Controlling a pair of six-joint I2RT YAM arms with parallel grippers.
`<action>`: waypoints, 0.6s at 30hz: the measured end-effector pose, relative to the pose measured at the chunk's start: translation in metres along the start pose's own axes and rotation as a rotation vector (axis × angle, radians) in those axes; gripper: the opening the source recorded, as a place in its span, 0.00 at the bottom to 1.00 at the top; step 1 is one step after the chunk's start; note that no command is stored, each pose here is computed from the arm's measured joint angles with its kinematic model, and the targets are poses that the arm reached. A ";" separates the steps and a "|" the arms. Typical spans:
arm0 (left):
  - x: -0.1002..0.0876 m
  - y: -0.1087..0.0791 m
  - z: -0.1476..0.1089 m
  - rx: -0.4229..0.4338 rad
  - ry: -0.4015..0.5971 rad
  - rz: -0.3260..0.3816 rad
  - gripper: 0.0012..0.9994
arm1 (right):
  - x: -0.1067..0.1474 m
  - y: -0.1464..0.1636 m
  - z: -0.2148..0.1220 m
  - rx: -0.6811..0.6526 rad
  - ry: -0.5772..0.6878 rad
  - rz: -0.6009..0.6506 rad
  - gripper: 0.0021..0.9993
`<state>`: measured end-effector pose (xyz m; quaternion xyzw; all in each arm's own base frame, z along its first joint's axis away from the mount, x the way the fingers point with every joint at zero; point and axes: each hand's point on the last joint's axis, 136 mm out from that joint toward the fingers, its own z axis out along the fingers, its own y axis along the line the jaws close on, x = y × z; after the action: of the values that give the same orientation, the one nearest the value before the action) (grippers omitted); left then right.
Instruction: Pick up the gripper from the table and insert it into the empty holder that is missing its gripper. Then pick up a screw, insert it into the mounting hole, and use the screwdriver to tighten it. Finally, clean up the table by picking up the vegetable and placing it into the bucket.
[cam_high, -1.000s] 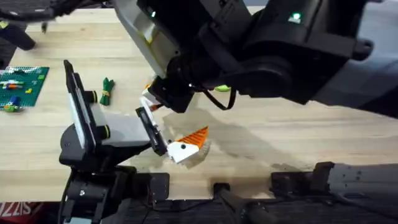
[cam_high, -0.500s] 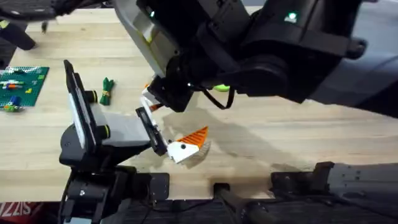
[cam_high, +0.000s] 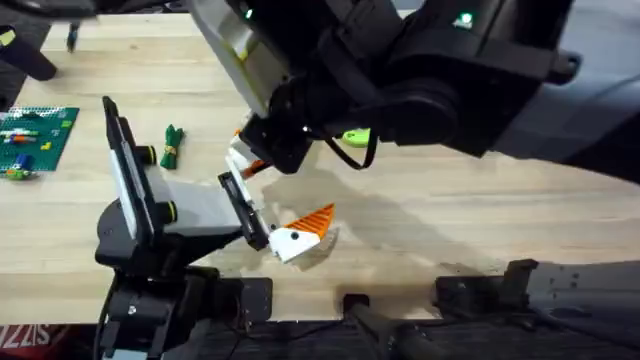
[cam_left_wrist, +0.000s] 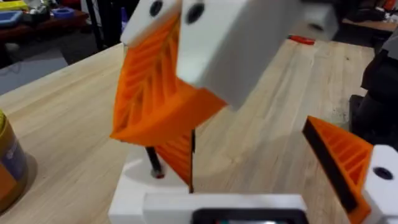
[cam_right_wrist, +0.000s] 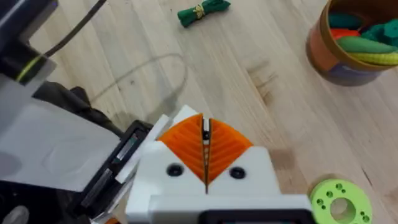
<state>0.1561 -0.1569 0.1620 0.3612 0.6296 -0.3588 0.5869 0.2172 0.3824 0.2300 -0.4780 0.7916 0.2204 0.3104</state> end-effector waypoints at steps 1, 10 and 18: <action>0.000 0.000 0.000 -0.001 0.000 0.000 0.99 | 0.000 -0.001 0.000 0.000 0.001 0.002 0.00; 0.000 0.000 0.000 0.000 0.000 0.000 0.99 | -0.001 -0.003 0.005 0.002 -0.003 0.005 0.00; 0.000 0.000 0.000 0.002 0.000 0.000 0.99 | 0.003 -0.003 0.005 0.002 0.014 0.007 0.00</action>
<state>0.1559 -0.1571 0.1619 0.3615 0.6295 -0.3594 0.5864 0.2203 0.3822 0.2242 -0.4764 0.7956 0.2175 0.3044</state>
